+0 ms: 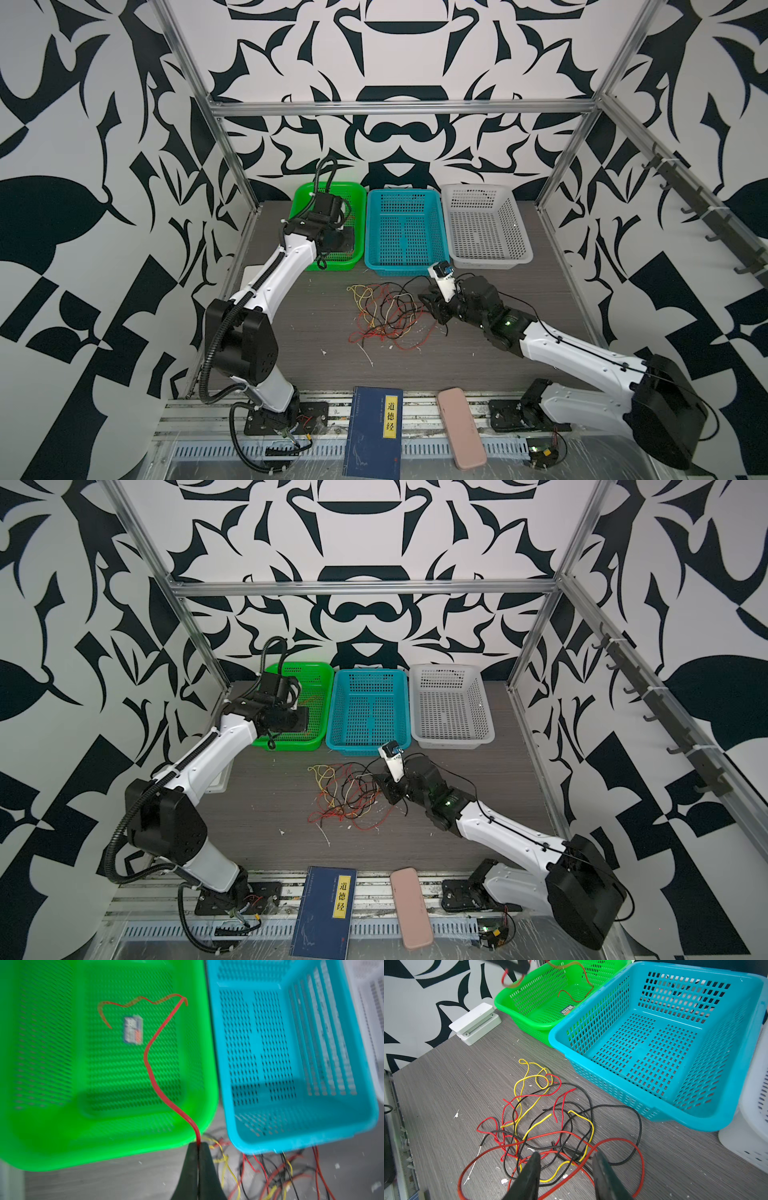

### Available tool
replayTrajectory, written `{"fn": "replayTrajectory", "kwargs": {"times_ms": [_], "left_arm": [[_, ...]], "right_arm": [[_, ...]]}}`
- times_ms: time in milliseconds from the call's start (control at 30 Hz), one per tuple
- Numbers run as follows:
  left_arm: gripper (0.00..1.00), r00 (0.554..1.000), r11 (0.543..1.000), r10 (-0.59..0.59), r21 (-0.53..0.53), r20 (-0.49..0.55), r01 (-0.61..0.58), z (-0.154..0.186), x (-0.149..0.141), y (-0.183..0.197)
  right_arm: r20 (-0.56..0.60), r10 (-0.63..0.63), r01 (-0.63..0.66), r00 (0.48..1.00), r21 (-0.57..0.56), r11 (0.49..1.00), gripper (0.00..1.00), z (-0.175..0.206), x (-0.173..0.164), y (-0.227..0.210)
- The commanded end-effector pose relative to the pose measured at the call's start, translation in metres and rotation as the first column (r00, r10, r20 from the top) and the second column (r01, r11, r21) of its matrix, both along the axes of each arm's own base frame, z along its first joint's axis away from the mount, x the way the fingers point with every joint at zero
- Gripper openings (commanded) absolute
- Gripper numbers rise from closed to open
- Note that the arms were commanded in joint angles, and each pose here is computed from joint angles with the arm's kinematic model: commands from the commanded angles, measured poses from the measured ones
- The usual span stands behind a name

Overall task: Untangle and sort cables by color
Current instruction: Pick up the cable from the container, then place the cable into the container.

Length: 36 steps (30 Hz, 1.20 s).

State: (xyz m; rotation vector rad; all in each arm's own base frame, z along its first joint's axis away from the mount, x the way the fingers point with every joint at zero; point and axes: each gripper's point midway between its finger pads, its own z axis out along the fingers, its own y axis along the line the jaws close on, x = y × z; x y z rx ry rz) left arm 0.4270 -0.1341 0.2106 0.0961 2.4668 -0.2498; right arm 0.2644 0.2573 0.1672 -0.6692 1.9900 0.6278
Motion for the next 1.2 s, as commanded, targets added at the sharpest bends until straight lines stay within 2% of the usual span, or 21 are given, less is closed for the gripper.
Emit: {"fn": "replayTrajectory", "kwargs": {"times_ms": [0, 133, 267, 367, 500, 833, 967, 1100, 1167], "left_arm": [[0.0, 0.999, 0.999, 0.044, 0.028, -0.016, -0.043, -0.01, 0.026, 0.027], [0.0, 0.997, 0.996, 0.079, 0.048, -0.012, -0.078, -0.024, 0.061, 0.037], [0.0, 0.997, 0.996, 0.072, 0.05, -0.016, -0.071, -0.042, 0.093, 0.03], [0.0, 0.996, 0.994, 0.072, 0.087, -0.051, -0.068, -0.063, 0.11, 0.03], [0.04, 0.993, 0.988, 0.085, 0.135, -0.077, -0.074, -0.083, 0.116, 0.035], [0.37, 0.989, 0.989, 0.067, 0.138, -0.134, -0.048, -0.117, 0.095, 0.036], [0.5, 0.993, 0.992, 0.07, 0.112, -0.099, -0.058, -0.098, 0.089, 0.035], [0.59, 0.999, 0.998, 0.044, 0.038, 0.022, -0.044, -0.037, 0.083, 0.026], [0.68, 0.993, 1.0, 0.022, 0.015, 0.113, -0.024, 0.001, 0.075, 0.021]], "right_arm": [[0.046, -0.01, 0.007, 0.999, 0.049, 0.999, 0.45, 0.018, 0.001, 0.001], [0.047, -0.013, 0.011, 0.999, 0.046, 0.999, 0.44, 0.02, -0.001, -0.002], [0.05, -0.016, 0.014, 0.999, 0.04, 0.999, 0.45, 0.021, -0.002, -0.004], [0.052, -0.016, 0.013, 0.999, 0.042, 0.999, 0.44, 0.024, -0.002, -0.004], [0.057, -0.019, 0.017, 0.998, 0.042, 0.999, 0.45, 0.026, -0.003, -0.006], [0.046, -0.006, 0.004, 0.999, 0.042, 0.999, 0.44, 0.022, -0.002, -0.002], [0.028, 0.013, -0.015, 1.0, 0.046, 0.999, 0.44, 0.024, -0.003, 0.003], [-0.025, 0.006, -0.006, 1.0, 0.021, 1.0, 0.45, 0.025, 0.0, 0.006], [-0.038, 0.02, -0.02, 0.999, -0.001, 1.0, 0.47, 0.025, -0.002, 0.006]]}}
